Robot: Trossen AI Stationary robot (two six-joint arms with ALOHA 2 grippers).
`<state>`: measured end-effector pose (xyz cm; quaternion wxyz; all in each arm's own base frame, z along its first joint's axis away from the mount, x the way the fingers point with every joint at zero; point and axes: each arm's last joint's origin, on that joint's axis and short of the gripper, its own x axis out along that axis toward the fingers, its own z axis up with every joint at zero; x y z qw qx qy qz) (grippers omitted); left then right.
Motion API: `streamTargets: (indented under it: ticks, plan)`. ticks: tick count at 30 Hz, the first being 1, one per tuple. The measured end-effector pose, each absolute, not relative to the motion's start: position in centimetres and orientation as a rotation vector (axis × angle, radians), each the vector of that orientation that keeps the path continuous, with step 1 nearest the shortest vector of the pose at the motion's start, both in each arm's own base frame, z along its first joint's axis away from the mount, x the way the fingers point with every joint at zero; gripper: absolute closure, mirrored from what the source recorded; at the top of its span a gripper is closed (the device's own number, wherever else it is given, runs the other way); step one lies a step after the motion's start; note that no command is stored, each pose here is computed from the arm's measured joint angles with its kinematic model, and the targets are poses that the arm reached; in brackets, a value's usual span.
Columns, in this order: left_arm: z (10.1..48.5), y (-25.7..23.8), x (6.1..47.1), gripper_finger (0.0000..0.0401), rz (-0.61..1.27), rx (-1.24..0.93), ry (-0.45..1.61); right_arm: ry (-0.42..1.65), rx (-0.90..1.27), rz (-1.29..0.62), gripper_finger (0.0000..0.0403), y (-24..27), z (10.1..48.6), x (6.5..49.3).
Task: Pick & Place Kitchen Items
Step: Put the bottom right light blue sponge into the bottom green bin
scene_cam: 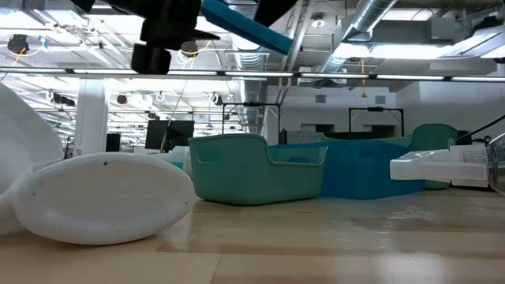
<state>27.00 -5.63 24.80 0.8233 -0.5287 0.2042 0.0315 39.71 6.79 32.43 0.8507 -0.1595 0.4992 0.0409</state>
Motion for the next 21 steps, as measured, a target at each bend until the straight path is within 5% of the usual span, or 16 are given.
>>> streamTargets:
  ticks: [7, 16, 21]
  plan:
    - [24.85, -5.61, 26.97, 0.0249, 0.082, -1.121, 0.422, 1.054, -0.33, 0.075, 0.0403, 6.36, 32.43, 39.77]
    - [24.67, -5.68, 26.88, 0.0376, 0.062, -1.127, 0.464, 1.044, -0.314, 0.07, 0.0403, 6.57, 32.47, 39.82]
    - [24.53, -5.72, 26.81, 0.039, 0.07, -1.154, 0.484, 1.017, -0.259, 0.097, 0.0395, 6.76, 32.56, 40.06]
